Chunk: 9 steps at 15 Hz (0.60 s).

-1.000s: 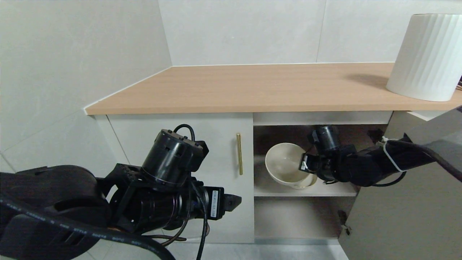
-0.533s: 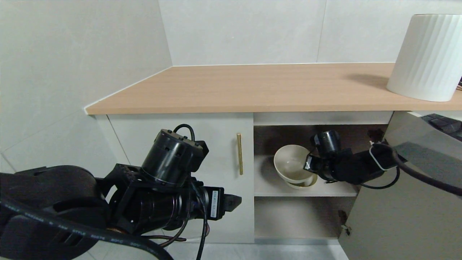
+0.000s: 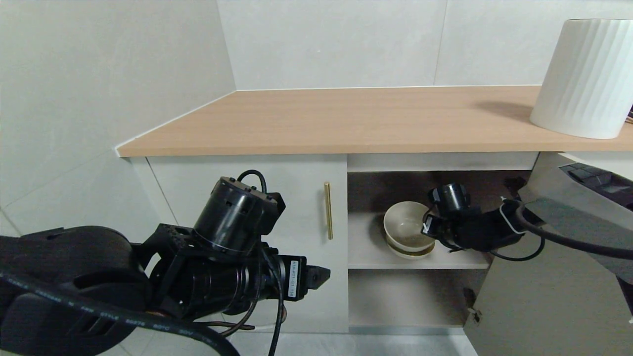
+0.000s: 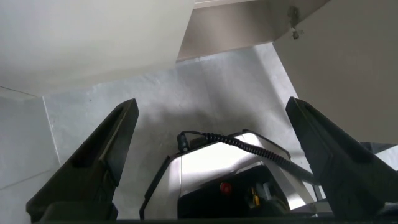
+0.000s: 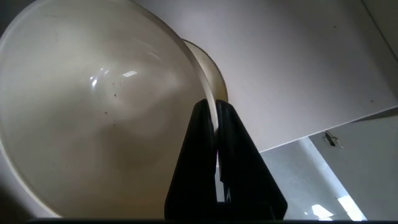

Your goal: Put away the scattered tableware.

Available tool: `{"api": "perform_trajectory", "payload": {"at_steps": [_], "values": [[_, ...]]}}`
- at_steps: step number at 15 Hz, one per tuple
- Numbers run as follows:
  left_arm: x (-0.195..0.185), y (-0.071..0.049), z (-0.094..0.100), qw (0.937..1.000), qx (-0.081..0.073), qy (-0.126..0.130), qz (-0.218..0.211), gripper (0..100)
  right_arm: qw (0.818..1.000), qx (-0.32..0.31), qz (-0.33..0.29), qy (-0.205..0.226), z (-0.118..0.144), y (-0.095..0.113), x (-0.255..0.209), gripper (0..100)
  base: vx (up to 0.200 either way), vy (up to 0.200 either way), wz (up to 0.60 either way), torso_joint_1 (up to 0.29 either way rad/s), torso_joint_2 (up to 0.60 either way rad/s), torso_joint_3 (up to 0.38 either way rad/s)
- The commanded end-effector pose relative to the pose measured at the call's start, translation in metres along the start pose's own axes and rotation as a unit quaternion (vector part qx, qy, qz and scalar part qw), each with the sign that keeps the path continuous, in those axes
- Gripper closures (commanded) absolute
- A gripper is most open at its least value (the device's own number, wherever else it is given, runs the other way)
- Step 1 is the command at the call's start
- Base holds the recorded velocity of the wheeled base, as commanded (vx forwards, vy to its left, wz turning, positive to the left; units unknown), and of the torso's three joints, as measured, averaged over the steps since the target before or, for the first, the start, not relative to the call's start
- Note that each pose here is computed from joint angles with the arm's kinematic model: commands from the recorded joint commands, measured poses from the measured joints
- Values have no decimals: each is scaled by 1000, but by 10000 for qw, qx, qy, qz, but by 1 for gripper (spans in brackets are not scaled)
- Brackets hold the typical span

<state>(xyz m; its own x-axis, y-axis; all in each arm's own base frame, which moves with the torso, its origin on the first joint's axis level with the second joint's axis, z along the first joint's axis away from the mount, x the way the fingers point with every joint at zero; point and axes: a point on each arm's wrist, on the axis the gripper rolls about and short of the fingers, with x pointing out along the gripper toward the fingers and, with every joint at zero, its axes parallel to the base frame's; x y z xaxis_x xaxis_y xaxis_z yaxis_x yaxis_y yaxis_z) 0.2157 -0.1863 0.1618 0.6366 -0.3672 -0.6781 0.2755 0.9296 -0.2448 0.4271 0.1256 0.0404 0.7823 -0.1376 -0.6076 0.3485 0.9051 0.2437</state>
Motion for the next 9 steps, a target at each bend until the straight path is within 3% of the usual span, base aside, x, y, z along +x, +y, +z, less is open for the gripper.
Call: {"api": "perform_trajectory", "payload": {"at_steps": [1, 6, 7, 9], "values": [[0, 1, 0, 10000, -12, -7, 10, 0, 10000, -8, -32, 18, -2, -1, 4, 100, 0, 0, 0, 0, 0, 0], [1, 1, 0, 10000, -11, -3, 20, 0, 10000, -19, -44, 39, -3, -2, 6, 100, 0, 0, 0, 0, 0, 0], [1, 1, 0, 10000, -11, -3, 20, 0, 10000, -19, -50, 34, -3, -2, 6, 0, 0, 0, 0, 0, 0, 0], [1, 1, 0, 10000, -11, -3, 20, 0, 10000, -27, -42, 46, -4, -2, 6, 0, 0, 0, 0, 0, 0, 0]]}}
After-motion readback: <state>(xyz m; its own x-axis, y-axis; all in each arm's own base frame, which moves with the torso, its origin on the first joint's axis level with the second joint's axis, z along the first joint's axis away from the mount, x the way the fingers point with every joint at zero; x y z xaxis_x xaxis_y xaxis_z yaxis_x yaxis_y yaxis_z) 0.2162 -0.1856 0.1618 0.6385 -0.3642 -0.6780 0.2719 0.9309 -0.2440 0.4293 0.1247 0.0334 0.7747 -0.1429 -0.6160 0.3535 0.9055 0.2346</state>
